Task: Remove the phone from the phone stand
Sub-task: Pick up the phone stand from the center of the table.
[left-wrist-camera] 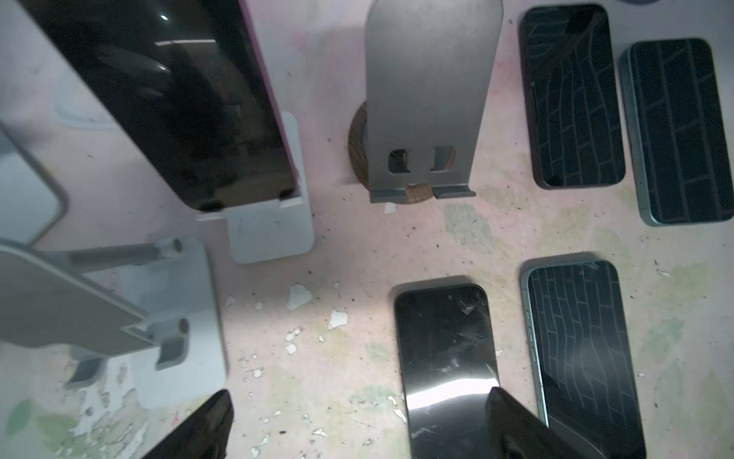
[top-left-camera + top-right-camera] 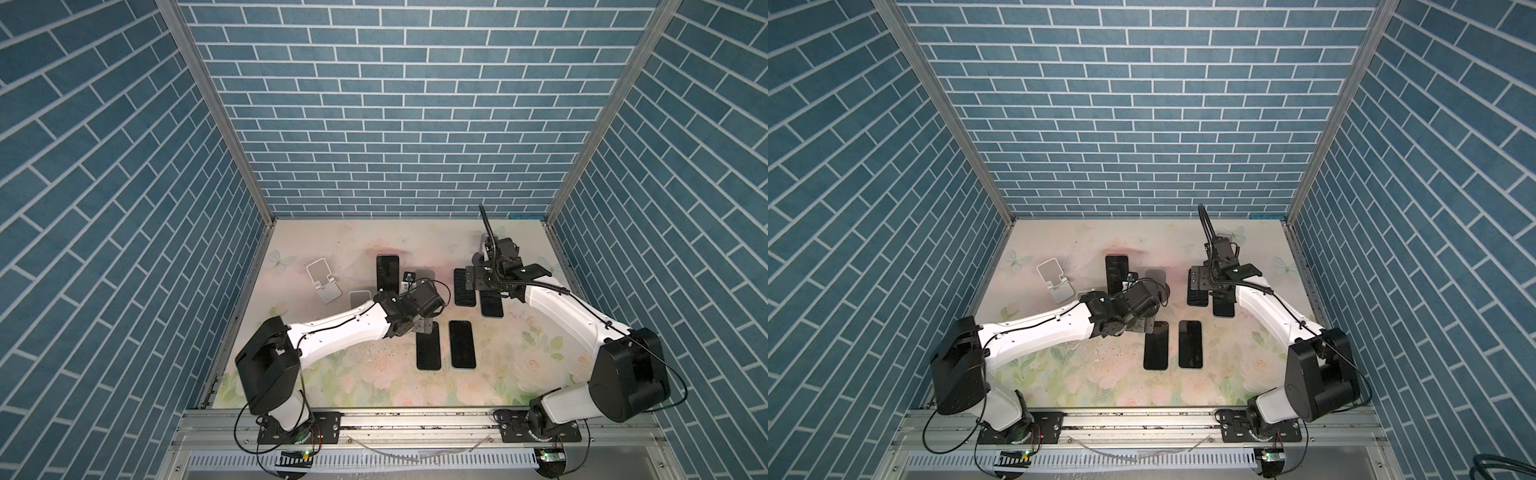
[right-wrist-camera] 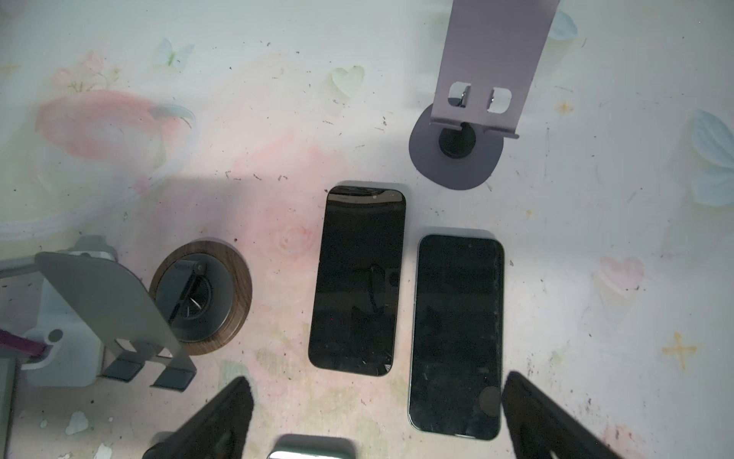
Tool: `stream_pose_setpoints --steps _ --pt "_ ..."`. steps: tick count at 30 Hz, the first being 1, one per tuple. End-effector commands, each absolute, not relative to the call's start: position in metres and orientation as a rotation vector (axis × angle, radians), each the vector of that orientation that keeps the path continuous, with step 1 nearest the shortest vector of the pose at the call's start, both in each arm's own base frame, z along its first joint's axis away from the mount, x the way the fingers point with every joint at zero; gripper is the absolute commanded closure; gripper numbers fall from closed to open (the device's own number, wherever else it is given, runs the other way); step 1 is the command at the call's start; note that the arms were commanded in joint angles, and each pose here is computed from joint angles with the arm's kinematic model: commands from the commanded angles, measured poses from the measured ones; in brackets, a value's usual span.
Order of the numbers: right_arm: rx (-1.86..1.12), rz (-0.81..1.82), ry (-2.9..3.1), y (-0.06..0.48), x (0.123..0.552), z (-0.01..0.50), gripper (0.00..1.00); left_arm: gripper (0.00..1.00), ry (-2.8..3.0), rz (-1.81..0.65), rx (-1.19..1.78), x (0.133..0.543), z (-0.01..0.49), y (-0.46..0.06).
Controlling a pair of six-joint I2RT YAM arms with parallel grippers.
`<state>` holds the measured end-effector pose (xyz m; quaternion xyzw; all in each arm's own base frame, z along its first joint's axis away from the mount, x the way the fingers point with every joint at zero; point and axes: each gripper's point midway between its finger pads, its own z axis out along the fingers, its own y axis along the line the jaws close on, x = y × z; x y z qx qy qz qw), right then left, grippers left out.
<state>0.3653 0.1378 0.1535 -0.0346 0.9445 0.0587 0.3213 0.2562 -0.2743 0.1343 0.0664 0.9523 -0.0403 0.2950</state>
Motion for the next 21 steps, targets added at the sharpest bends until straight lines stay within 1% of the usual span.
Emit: stream_pose_setpoints --steps 1,4,8,16,21 --pt "-0.06 0.218 2.441 0.145 0.374 0.178 0.01 0.0 2.417 -0.029 0.168 0.265 0.156 -0.255" --pt "-0.041 0.252 2.415 0.149 0.378 0.187 0.01 0.0 2.368 0.0 0.151 0.268 0.169 -0.239" --pt "-0.026 0.279 2.402 0.153 0.382 0.195 0.02 0.0 2.356 -0.038 0.104 0.273 0.178 -0.22" --pt "-0.009 0.285 2.41 0.157 0.39 0.197 0.02 0.0 2.429 -0.03 -0.054 0.288 0.168 -0.174" --pt "-0.011 0.262 2.432 0.157 0.395 0.193 0.01 0.0 2.467 -0.018 -0.147 0.295 0.158 -0.156"
